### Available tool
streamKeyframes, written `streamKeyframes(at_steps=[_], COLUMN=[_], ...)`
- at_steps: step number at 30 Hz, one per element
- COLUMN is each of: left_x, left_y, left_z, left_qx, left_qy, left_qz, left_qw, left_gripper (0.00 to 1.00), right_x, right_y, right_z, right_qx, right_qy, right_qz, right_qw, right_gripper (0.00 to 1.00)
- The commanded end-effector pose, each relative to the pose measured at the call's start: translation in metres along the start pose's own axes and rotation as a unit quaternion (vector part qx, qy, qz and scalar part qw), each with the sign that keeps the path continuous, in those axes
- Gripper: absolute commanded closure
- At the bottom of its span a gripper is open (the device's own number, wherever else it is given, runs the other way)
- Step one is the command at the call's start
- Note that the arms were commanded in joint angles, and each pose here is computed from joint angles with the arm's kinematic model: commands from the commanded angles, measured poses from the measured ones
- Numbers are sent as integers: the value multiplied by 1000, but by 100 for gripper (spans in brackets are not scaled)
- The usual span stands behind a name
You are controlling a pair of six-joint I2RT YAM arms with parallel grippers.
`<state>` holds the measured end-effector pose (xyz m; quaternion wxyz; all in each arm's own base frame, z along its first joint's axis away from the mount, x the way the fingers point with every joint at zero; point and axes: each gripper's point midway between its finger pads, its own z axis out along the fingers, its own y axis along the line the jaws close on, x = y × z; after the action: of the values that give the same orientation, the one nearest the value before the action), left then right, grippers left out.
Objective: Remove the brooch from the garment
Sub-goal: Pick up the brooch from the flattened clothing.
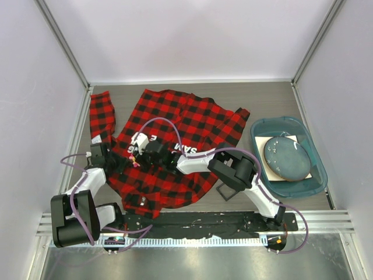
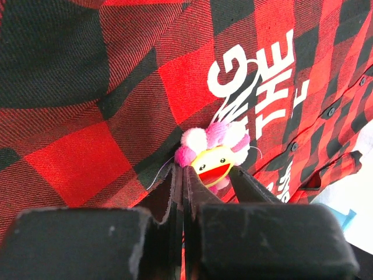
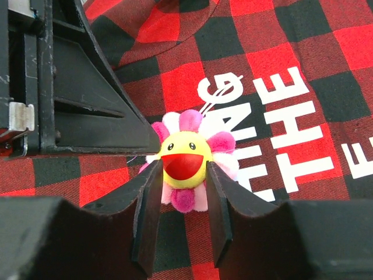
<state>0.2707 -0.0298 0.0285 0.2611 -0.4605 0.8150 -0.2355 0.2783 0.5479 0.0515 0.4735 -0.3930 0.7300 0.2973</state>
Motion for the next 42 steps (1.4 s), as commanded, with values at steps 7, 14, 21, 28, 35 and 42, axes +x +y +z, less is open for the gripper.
streamKeyframes(at_steps=[7, 14, 21, 28, 35, 42], left_x=[-2, -2, 1, 5, 5, 3], left_y=[-11, -13, -14, -19, -21, -23], left_z=[-8, -20, -20, -23, -28, -30], left_qx=[-9, -43, -49, -44, -43, -40], left_qy=[17, 36, 49, 65, 62, 60], left_qz=[-2, -7, -16, -24, -30, -25], left_qw=[1000, 998, 997, 997, 997, 997], left_gripper=[100, 100, 100, 100, 100, 100], right_x=[-27, -33, -36, -29, -17, -10], right_y=[5, 6, 23, 26, 5, 1], right_z=[-9, -11, -11, 1, 9, 10], right_qx=[-18, -12, -20, -17, 49, 63], right_qy=[-41, -57, -77, -79, -76, -79], right_qz=[-63, -82, -90, -74, -63, -46], right_qw=[997, 995, 993, 994, 994, 994], right_gripper=[48, 44, 28, 26, 32, 49])
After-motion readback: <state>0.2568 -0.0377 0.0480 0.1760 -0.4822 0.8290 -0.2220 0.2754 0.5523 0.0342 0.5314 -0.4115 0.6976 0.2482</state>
